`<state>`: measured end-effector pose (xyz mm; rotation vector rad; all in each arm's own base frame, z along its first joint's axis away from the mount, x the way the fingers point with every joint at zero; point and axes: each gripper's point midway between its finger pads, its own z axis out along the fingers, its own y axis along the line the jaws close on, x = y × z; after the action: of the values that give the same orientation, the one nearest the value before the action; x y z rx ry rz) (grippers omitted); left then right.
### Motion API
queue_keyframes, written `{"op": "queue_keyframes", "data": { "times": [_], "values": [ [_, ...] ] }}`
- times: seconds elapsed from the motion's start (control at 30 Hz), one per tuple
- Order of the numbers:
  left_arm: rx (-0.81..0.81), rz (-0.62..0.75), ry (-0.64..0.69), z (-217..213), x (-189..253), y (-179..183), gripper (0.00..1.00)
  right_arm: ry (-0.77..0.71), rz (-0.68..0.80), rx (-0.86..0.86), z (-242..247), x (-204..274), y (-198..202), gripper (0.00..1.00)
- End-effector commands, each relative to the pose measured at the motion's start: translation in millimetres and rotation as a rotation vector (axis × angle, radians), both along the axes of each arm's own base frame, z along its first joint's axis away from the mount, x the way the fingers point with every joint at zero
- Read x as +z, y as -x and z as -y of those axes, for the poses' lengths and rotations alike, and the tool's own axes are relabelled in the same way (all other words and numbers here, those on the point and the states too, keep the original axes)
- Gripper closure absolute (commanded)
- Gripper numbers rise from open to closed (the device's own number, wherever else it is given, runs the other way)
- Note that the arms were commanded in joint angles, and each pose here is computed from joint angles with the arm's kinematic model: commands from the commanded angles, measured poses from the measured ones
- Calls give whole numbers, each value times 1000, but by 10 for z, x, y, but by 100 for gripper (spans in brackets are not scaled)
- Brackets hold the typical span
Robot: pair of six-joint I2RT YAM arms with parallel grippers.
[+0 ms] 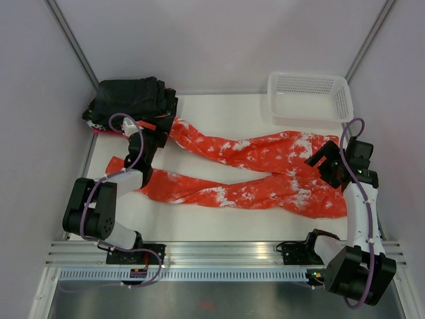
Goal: Fold and stack the trousers
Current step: Flatten the trousers out
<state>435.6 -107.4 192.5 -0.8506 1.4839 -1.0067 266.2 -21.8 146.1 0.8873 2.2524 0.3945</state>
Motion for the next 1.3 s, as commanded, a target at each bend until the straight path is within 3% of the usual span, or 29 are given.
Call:
{"op": "queue_keyframes", "data": {
  "times": [0.0,0.17,0.4,0.8,0.9,1.13,1.23,1.27],
  "values": [
    [11,-162,3,91,-222,-24,8,3,19,13,-8,-12,-38,10],
    [45,-382,-124,214,-470,81,7,6,14,12,-2,-25,-29,10],
    [144,-444,-273,24,-471,295,6,19,12,11,15,-42,-16,9],
    [209,-575,-294,-37,-1074,221,7,31,-10,-5,84,-164,-95,9],
    [219,-509,-218,19,-1129,109,12,29,-4,-8,85,-160,-112,9],
    [230,-431,-191,78,-1014,-133,35,97,-28,-51,231,-237,-90,9],
    [266,-393,-222,8,-889,-192,71,125,-49,-119,361,-419,-123,11],
    [298,-420,-245,-71,-913,-153,97,123,-55,-126,374,-471,-142,12]
  ]
}}
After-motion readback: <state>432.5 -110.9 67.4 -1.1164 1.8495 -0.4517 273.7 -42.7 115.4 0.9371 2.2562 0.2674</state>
